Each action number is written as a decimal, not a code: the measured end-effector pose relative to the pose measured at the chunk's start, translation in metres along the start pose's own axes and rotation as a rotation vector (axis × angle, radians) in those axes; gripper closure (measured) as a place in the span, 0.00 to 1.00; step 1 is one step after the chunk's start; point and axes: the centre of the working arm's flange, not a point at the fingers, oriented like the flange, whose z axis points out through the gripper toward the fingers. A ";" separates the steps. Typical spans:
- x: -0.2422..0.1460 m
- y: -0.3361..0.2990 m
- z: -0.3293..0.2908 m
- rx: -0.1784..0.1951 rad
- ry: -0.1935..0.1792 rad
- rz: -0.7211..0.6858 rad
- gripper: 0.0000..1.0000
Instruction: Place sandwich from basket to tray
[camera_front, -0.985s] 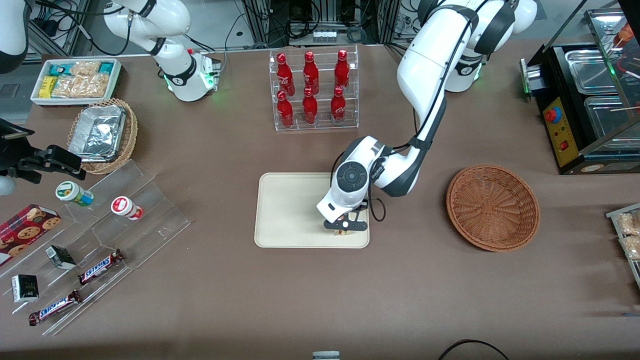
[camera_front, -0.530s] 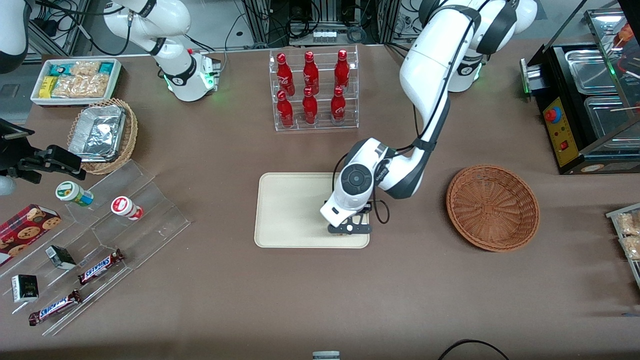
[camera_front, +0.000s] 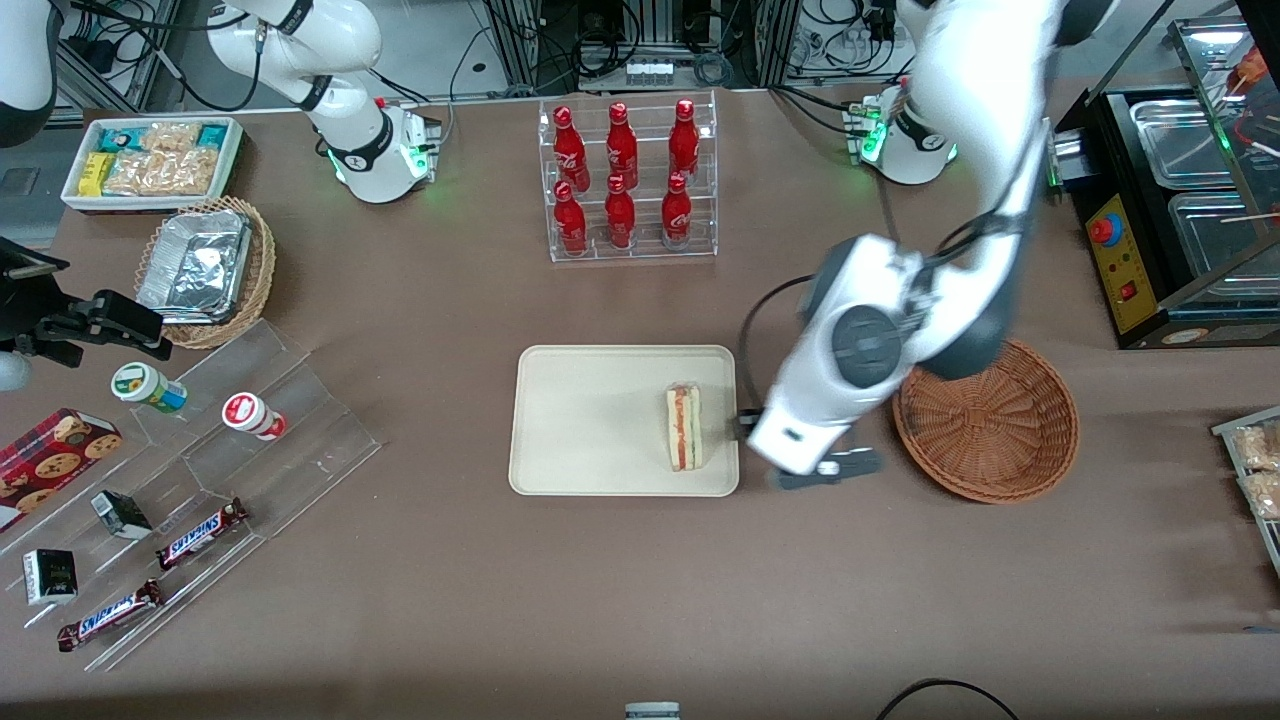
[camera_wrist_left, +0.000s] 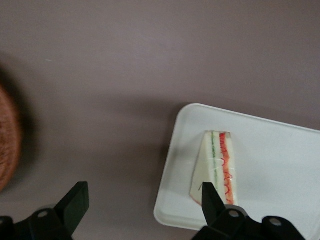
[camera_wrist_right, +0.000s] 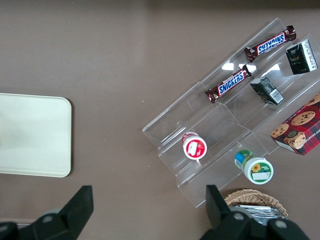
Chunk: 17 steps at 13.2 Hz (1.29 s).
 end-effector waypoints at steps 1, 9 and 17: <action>0.009 -0.024 -0.022 -0.003 0.001 -0.035 0.00; 0.026 -0.201 -0.102 0.028 0.000 -0.121 0.00; -0.028 -0.250 -0.187 0.069 -0.007 0.154 0.00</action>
